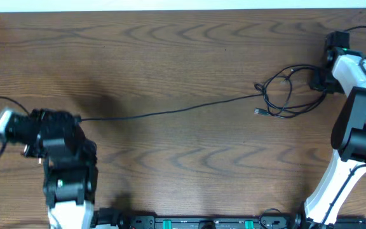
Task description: Untangle cables
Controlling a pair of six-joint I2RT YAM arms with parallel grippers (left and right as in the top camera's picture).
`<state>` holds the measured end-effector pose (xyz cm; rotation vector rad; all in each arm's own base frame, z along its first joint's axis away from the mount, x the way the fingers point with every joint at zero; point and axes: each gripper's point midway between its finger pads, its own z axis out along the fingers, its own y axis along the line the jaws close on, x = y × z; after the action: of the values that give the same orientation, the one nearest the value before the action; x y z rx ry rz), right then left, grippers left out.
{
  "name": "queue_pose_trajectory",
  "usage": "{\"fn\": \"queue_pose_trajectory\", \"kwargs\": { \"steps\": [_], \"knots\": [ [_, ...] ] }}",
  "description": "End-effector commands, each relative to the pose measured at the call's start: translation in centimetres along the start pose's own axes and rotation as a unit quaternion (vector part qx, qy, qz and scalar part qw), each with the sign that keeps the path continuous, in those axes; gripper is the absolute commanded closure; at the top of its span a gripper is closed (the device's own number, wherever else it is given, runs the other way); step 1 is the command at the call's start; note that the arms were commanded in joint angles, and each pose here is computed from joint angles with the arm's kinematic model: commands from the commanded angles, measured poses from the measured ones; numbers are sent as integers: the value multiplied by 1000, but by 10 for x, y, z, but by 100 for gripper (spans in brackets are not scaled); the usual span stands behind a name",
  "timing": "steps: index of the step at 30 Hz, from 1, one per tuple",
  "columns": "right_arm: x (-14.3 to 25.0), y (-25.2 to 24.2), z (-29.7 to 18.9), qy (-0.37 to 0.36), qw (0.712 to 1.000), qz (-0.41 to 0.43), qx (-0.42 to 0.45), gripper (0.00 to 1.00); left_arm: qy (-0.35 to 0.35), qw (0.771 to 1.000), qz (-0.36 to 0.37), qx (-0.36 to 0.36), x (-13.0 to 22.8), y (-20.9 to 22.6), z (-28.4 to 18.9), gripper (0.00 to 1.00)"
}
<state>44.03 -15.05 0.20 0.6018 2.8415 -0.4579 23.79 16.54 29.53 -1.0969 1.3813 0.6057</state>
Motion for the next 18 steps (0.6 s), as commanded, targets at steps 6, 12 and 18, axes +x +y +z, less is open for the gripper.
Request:
{"fn": "queue_pose_trajectory", "kwargs": {
  "steps": [6, 12, 18],
  "knots": [
    [19, 29, 5, 32, 997, -27, -70, 99, 252, 948, 51, 186, 136, -82, 18, 92],
    [25, 57, -2, 39, 991, -37, -124, 99, 419, 809, 2, 412, 185, -152, -53, 64],
    [35, 78, -10, 57, 983, -48, -168, 99, 453, 693, -47, 559, 165, -197, -124, 12]
  ]
}}
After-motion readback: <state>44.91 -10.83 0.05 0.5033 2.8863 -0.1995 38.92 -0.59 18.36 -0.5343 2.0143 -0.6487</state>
